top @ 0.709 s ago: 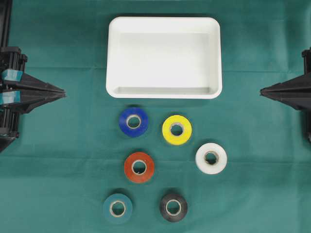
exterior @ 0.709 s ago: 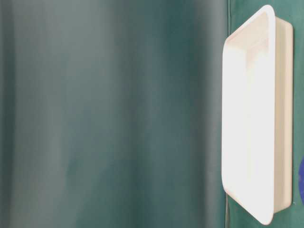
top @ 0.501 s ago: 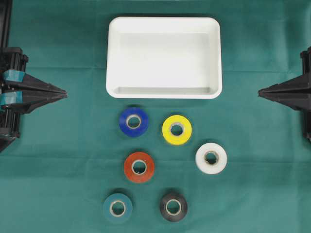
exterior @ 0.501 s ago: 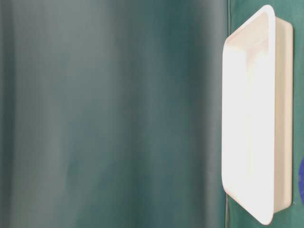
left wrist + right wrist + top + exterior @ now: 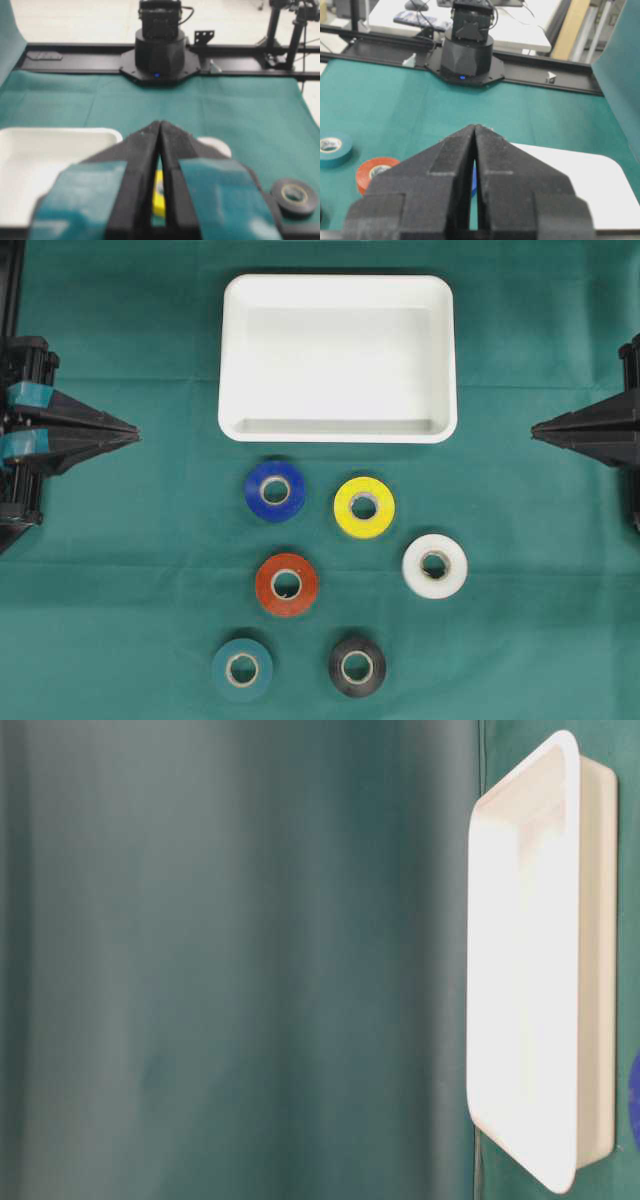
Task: Pick up the tape from a random location and place it into the white case.
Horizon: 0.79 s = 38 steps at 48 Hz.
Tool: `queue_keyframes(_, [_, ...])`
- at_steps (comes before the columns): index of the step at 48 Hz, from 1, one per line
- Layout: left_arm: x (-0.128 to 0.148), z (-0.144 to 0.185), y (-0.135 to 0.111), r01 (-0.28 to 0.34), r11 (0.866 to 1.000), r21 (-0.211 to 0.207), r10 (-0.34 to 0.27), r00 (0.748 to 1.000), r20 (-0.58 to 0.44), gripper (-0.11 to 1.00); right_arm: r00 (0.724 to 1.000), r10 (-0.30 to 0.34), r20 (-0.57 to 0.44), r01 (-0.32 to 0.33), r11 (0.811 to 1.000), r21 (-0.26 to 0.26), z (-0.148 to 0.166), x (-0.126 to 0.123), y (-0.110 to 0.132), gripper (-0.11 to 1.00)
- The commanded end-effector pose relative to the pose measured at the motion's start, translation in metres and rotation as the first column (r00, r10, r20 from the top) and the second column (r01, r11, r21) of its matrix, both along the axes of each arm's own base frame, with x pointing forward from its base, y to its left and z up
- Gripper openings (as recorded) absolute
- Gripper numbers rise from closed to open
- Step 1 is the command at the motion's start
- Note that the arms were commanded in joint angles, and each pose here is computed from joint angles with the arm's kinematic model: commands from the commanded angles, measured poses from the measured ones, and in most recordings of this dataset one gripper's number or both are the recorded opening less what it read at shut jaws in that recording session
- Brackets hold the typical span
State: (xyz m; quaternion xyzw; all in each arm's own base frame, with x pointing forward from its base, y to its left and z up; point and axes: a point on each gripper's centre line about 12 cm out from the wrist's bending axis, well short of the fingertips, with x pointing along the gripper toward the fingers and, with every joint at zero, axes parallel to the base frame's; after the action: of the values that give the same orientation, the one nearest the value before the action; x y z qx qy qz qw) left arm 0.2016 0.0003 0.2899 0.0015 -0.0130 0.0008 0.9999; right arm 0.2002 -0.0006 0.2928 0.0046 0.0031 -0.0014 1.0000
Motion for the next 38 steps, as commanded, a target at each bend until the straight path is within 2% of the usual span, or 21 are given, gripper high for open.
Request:
queue_keyframes(1, [0.003,0.009,-0.001,0.005,1.0,-0.008,-0.004,1.0,0.02,0.17,1.0,-0.002,0.015,0.002,1.0,0.005,0.009,0.003,0.0,0.09])
queue_keyframes(11, [0.004,0.008,-0.001,0.004,1.0,-0.006,-0.004,1.0,0.012,0.77,1.0,-0.002,0.014,0.002,1.0,0.006,0.009,0.003,0.0,0.71])
queue_keyframes(15, [0.004,0.008,-0.001,0.004,1.0,-0.003,-0.004,1.0,0.012,0.95,1.0,-0.002,0.003,0.002,1.0,0.006,0.009,0.003,0.0,0.88])
queue_keyframes(18, [0.004,0.008,-0.001,0.005,1.0,-0.002,-0.005,1.0,0.014,0.99,1.0,-0.002,-0.006,0.002,1.0,0.006,0.008,0.003,0.0,0.91])
queue_keyframes(29, [0.004,0.007,-0.002,0.009,1.0,-0.008,-0.009,1.0,0.011,0.99,1.0,-0.002,-0.015,0.002,1.0,0.006,0.008,0.003,0.0,0.91])
queue_keyframes(34, [0.004,0.006,-0.008,0.04,0.999,-0.009,-0.04,0.999,0.002,0.99,1.0,-0.002,-0.017,0.002,1.0,0.006,0.008,0.003,0.0,0.91])
queue_keyframes(38, [0.004,0.006,-0.019,0.092,0.996,-0.009,-0.092,0.996,-0.003,0.99,1.0,-0.002,-0.02,0.002,1.0,0.006,0.008,0.003,0.0,0.91])
